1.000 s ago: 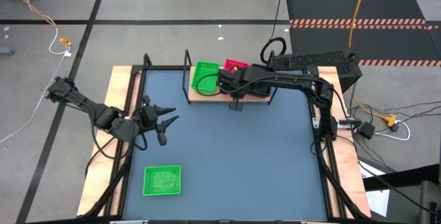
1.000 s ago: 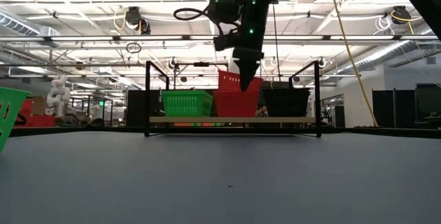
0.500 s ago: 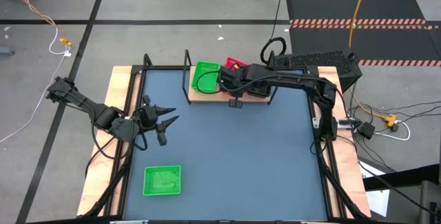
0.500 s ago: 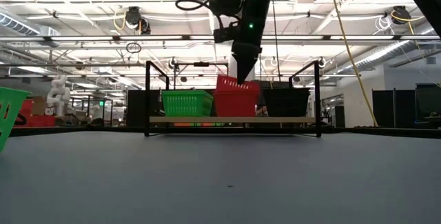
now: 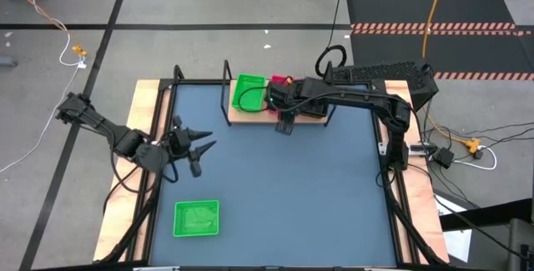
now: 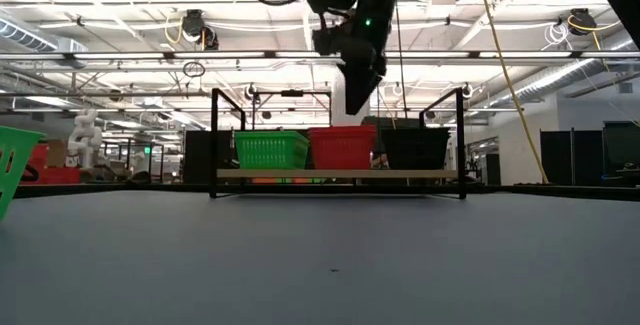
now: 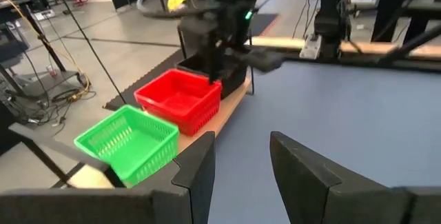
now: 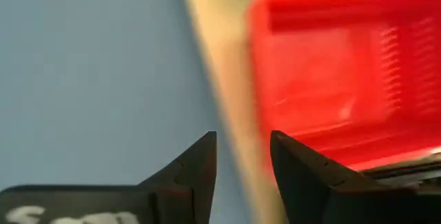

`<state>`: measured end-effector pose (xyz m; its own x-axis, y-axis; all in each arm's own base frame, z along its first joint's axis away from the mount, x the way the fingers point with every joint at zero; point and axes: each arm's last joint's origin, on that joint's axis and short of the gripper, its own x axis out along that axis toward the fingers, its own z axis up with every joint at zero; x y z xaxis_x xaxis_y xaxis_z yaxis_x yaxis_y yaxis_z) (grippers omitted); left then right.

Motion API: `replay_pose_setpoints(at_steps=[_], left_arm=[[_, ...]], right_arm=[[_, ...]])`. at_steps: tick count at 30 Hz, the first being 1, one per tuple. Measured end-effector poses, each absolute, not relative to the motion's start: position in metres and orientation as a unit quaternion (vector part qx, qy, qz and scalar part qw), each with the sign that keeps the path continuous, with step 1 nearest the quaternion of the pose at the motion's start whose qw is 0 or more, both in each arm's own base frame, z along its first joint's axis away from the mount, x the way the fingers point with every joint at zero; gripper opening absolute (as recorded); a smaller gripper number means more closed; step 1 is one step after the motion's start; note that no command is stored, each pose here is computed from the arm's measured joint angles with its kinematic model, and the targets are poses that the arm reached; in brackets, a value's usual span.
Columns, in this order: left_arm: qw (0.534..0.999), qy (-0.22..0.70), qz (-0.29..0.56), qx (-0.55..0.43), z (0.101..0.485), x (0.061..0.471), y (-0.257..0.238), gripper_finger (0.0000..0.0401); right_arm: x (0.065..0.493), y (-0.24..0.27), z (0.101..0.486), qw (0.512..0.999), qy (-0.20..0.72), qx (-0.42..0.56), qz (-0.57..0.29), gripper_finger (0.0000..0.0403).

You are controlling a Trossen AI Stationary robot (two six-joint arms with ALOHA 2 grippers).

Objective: Stack baskets on shelf by color
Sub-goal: Stack the green bin on the green bins on the shelf

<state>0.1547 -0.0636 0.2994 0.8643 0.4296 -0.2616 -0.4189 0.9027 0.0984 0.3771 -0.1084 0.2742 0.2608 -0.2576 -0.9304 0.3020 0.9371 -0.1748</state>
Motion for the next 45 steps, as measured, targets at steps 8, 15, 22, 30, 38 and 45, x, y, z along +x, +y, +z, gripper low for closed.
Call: replay_pose_setpoints(at_steps=[8, 15, 22, 30, 38, 45], left_arm=[[0.957, 0.173, 0.231, 0.002, 0.29, 0.145, -0.06, 0.0143], [0.952, 0.186, 0.241, -0.034, 0.288, 0.132, -0.053, 0.0143], [0.927, 0.196, 0.282, -0.15, 0.282, 0.111, -0.04, 0.0143], [0.926, 0.249, 0.246, -0.14, 0.276, 0.114, -0.045, 0.0143], [0.901, 0.319, 0.243, -0.167, 0.261, 0.116, -0.056, 0.0138], [0.938, 0.254, 0.167, -0.168, 0.271, 0.146, -0.076, 0.0084]], right_arm=[[0.394, -0.043, 0.276, 0.833, 0.544, 0.007, -0.101, 0.0108], [0.442, 0.032, 0.274, 0.915, 0.373, -0.153, 0.025, 0.0106], [0.491, 0.079, 0.208, 0.926, 0.303, -0.183, 0.134, 0.0107], [0.508, 0.091, 0.212, 0.903, 0.305, -0.29, 0.082, 0.0107], [0.454, 0.07, 0.24, 0.926, 0.315, -0.162, 0.132, 0.0078], [0.358, 0.074, 0.215, 0.961, 0.081, -0.18, 0.194, 0.0045]])
